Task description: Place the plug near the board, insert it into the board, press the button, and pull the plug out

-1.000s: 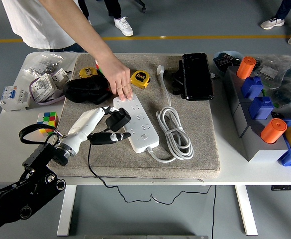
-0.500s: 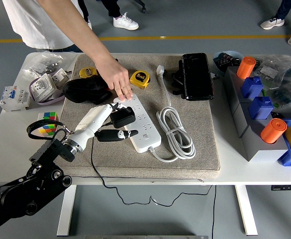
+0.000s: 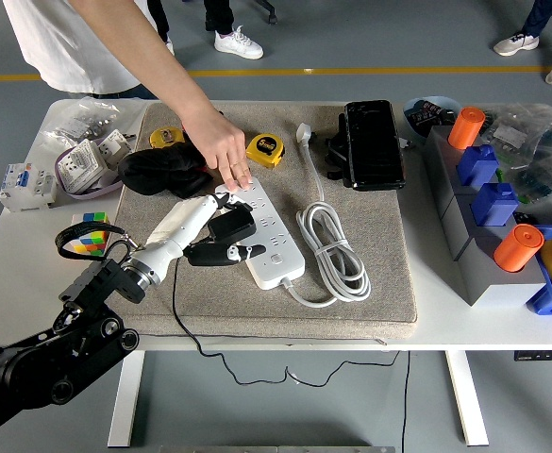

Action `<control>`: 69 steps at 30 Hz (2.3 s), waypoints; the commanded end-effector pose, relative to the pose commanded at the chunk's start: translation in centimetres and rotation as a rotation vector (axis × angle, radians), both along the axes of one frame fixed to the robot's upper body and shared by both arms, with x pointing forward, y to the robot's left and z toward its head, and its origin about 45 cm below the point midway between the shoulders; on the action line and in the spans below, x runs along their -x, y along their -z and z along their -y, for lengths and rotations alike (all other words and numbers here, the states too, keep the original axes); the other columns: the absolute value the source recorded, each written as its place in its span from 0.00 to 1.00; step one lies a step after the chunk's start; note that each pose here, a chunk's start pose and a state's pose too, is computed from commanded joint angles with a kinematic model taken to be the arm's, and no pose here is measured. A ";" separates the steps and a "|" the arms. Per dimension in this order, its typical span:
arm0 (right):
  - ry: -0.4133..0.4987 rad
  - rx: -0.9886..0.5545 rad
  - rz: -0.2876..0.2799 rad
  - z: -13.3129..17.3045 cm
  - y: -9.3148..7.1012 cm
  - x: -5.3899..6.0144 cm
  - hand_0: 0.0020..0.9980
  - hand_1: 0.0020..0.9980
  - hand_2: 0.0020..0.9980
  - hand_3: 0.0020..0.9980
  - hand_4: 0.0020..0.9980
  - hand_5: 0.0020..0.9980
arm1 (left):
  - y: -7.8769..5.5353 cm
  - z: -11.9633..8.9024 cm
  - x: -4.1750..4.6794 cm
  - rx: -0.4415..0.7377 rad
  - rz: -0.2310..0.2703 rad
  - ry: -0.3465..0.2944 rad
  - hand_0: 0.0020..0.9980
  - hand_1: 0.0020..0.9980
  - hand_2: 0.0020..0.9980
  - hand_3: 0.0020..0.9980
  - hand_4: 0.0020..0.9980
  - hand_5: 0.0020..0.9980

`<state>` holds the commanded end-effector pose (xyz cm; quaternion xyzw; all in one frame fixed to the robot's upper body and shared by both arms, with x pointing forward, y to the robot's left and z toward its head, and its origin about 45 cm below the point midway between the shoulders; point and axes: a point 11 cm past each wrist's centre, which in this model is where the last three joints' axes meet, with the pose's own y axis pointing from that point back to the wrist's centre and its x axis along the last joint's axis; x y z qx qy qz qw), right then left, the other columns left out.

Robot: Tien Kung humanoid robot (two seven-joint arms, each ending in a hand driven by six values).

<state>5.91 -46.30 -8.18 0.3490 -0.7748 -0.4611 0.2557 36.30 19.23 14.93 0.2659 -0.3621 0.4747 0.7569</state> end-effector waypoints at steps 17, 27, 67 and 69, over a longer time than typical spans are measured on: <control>-0.004 -0.001 -0.003 0.0 0.0 0.0 0.60 0.65 0.60 0.50 0.79 0.50 | -1.3 0.6 0.23 0.041 0.025 0.020 0.69 0.72 0.72 0.69 0.98 0.61; -0.003 -0.003 -0.005 0.0 0.0 0.1 0.60 0.65 0.60 0.50 0.79 0.50 | -3.0 1.7 1.64 0.098 -0.029 0.050 0.68 0.71 0.72 0.69 0.99 0.61; -0.004 -0.003 -0.006 0.1 0.0 0.1 0.59 0.65 0.60 0.50 0.79 0.50 | -1.3 5.3 3.69 -0.190 -0.448 0.113 0.04 0.10 0.17 0.90 0.79 0.00; -0.005 -0.003 -0.005 0.1 0.0 0.1 0.59 0.65 0.60 0.50 0.79 0.50 | -1.2 5.3 3.70 -0.196 -0.449 0.112 0.04 0.10 0.17 0.90 0.79 0.00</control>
